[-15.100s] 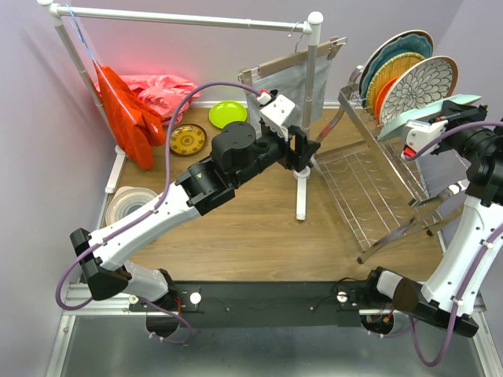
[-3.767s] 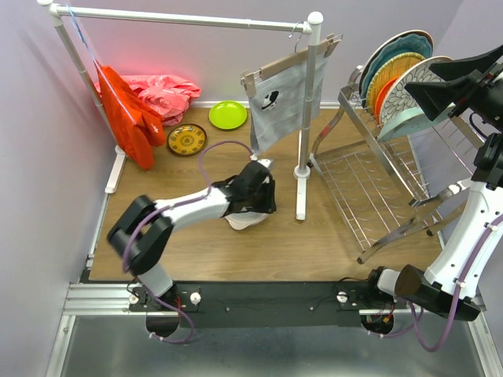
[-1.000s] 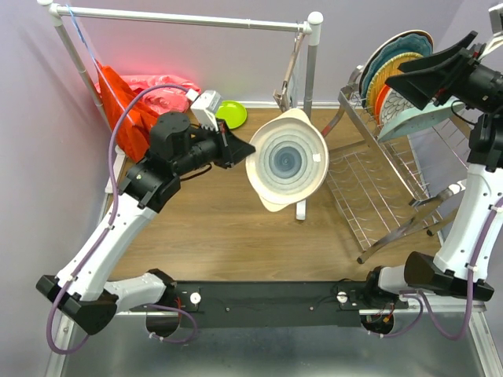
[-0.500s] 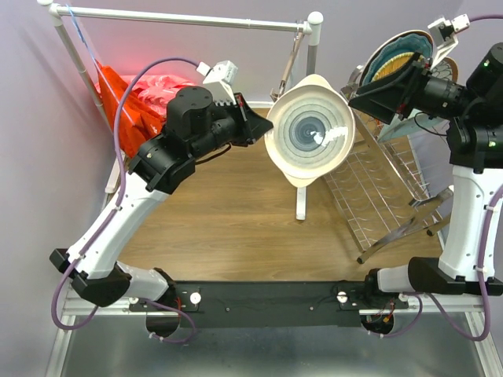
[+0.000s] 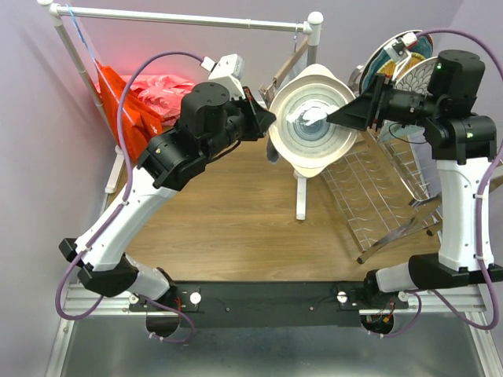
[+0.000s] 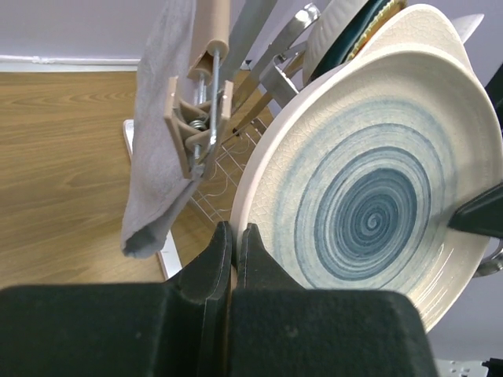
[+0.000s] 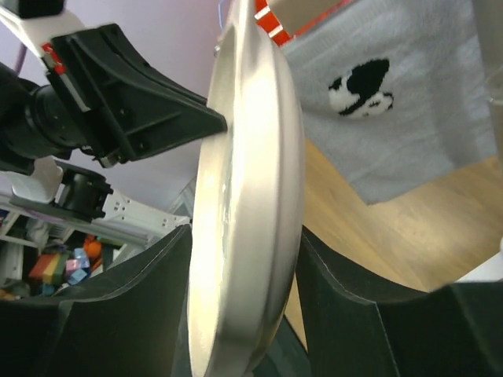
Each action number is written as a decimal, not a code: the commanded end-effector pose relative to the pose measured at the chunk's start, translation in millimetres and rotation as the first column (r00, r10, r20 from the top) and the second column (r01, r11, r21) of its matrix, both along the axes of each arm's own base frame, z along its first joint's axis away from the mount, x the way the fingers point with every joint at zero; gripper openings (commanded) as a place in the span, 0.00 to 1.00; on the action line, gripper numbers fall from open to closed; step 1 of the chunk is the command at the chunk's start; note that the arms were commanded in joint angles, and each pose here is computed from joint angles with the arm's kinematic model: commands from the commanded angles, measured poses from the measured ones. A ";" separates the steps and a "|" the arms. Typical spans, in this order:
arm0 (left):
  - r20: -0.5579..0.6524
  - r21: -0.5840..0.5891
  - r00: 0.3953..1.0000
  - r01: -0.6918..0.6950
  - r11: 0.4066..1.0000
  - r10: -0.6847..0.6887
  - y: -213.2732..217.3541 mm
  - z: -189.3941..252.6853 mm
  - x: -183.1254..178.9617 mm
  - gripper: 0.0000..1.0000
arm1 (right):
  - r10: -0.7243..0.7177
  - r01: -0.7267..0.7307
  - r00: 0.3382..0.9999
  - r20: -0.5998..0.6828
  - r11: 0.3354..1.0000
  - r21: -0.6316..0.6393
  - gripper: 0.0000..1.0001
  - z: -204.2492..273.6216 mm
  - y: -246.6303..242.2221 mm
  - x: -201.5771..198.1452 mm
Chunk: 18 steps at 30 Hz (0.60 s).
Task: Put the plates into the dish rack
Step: Pass the plate from the left arm to the right, then pass the plate from the right arm to the left
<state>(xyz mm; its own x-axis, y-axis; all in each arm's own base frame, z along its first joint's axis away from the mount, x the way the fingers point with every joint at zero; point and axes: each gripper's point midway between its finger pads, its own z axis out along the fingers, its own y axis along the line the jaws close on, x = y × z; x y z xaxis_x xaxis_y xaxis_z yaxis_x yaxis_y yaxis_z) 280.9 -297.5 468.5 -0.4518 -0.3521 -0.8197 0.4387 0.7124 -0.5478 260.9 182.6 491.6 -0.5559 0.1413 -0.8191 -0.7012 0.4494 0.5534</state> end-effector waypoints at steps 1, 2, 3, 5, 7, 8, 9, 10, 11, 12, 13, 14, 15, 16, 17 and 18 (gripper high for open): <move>0.126 -0.217 0.990 -0.031 0.976 0.059 4.8 72.5 -1.3 0.00 | 0.000 0.000 0.999 -0.051 1.000 -0.006 0.46 -7.9 3.4 -6.7; 0.128 -0.212 0.990 -0.031 0.977 0.059 4.0 71.6 -0.8 0.00 | 0.002 -0.002 0.999 -0.051 1.000 0.004 0.41 -5.0 4.3 -7.3; 0.132 -0.210 0.990 -0.027 0.977 0.056 3.2 71.8 -1.6 0.00 | 0.009 -0.008 0.999 -0.046 1.000 0.010 0.21 -2.4 4.7 -8.3; 0.150 -0.205 0.988 0.002 0.979 0.029 -0.6 71.6 -3.5 0.00 | 0.020 -0.019 0.999 -0.034 0.999 0.031 0.01 5.4 6.6 -10.5; 0.187 -0.219 0.982 0.049 0.974 -0.007 -5.5 72.8 -8.4 0.00 | 0.047 -0.047 0.999 -0.001 0.998 0.047 0.01 14.3 8.5 -15.8; 0.211 -0.216 0.974 0.122 0.969 -0.076 -13.4 72.3 -17.9 0.00 | 0.051 -0.053 0.998 0.027 0.997 0.060 0.01 22.3 9.1 -16.0; 0.227 -0.222 0.968 0.160 0.962 -0.108 -16.1 72.3 -22.5 0.07 | 0.062 -0.066 0.997 0.049 0.995 0.068 0.00 28.2 9.6 -20.4; 0.228 -0.218 0.964 0.188 0.958 -0.137 -17.7 63.7 -27.6 0.17 | 0.089 -0.094 0.994 0.063 0.992 0.080 0.01 33.0 11.4 -25.4; 0.267 -0.226 0.941 0.268 0.936 -0.205 -22.2 69.0 -38.5 0.27 | 0.098 -0.106 0.991 0.089 0.990 0.095 0.01 41.3 12.4 -27.1; 0.273 -0.223 0.935 0.288 0.931 -0.224 -21.9 67.1 -42.9 0.44 | 0.106 -0.117 0.988 0.109 0.988 0.100 0.00 46.6 12.6 -31.2; 0.282 -0.209 0.927 0.313 0.927 -0.249 -19.1 60.8 -49.8 0.51 | 0.122 -0.135 0.984 0.129 0.985 0.104 0.01 51.1 13.3 -35.4; 0.314 -0.202 0.903 0.365 0.909 -0.292 -18.1 62.8 -57.9 0.59 | 0.131 -0.149 0.979 0.157 0.983 0.108 0.01 56.9 13.8 -38.1; 0.320 -0.199 0.895 0.384 0.902 -0.311 -15.0 60.1 -61.2 0.69 | 0.140 -0.160 0.975 0.174 0.981 0.109 0.01 60.4 13.7 -40.9; 0.319 -0.189 0.883 0.415 0.890 -0.344 -11.6 48.9 -67.9 0.72 | 0.168 -0.190 0.967 0.192 0.976 0.107 0.01 63.4 14.4 -48.3; 0.353 -0.186 0.839 0.497 0.848 -0.415 -11.5 51.4 -82.5 0.73 | 0.183 -0.209 0.961 0.207 0.971 0.113 0.01 67.2 15.5 -51.1; 0.351 -0.187 0.835 0.507 0.841 -0.425 -4.9 47.3 -80.3 0.73 | 0.194 -0.222 0.958 0.213 0.968 0.116 0.01 68.6 15.6 -54.7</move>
